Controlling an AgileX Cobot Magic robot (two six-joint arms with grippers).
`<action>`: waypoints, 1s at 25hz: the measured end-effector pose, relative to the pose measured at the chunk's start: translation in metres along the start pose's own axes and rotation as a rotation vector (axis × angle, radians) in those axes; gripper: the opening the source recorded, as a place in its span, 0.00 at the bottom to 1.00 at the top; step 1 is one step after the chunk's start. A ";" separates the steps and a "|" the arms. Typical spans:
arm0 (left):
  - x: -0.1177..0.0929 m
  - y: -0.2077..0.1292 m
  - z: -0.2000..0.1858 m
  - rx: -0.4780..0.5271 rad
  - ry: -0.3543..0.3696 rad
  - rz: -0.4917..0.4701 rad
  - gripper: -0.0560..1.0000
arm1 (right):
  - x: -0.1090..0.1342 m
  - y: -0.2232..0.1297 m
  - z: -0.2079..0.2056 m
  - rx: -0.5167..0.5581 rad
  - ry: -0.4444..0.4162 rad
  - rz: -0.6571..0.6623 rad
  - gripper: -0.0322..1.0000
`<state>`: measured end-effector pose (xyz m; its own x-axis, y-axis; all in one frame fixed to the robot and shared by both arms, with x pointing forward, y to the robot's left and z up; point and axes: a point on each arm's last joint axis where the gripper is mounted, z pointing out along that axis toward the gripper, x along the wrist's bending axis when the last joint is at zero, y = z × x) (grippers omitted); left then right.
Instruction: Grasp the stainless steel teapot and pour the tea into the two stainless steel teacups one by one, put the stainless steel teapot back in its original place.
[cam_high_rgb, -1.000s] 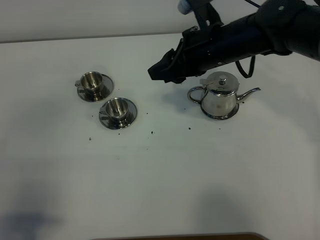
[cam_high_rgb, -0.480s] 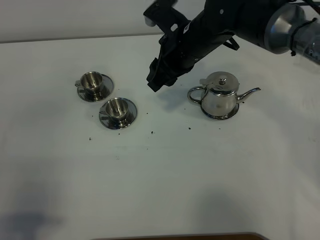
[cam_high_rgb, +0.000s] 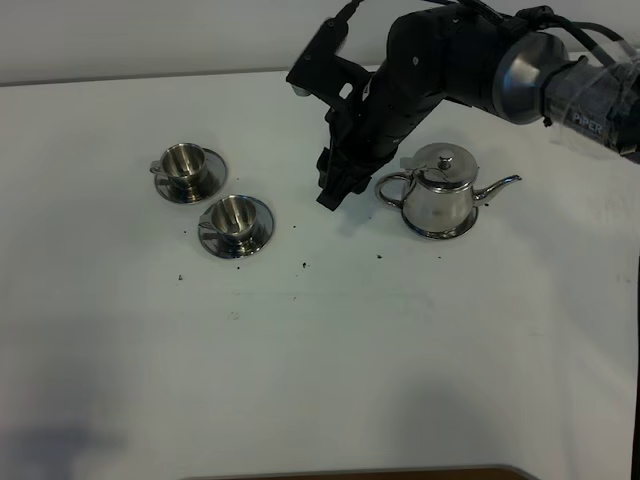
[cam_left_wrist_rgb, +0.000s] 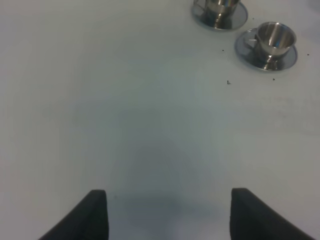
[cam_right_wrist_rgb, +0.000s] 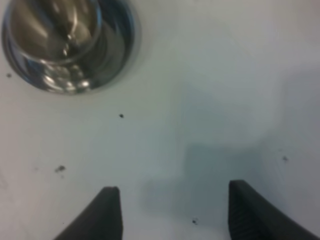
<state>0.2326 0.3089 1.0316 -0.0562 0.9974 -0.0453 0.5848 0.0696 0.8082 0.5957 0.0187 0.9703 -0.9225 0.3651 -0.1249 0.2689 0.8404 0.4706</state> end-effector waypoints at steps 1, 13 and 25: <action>0.000 0.000 0.000 0.000 0.000 0.000 0.61 | -0.001 0.000 0.000 0.005 -0.007 -0.009 0.49; 0.000 0.000 0.000 0.000 0.000 0.002 0.61 | -0.007 -0.013 0.023 0.088 -0.066 -0.104 0.49; 0.000 0.000 0.000 0.000 0.000 0.001 0.61 | -0.005 -0.021 0.023 0.177 -0.040 -0.126 0.49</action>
<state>0.2326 0.3089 1.0316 -0.0555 0.9975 -0.0444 0.5849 0.0685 0.8082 0.6009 0.0080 0.9412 -0.9413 0.2650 -0.2093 0.1993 0.9363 0.2891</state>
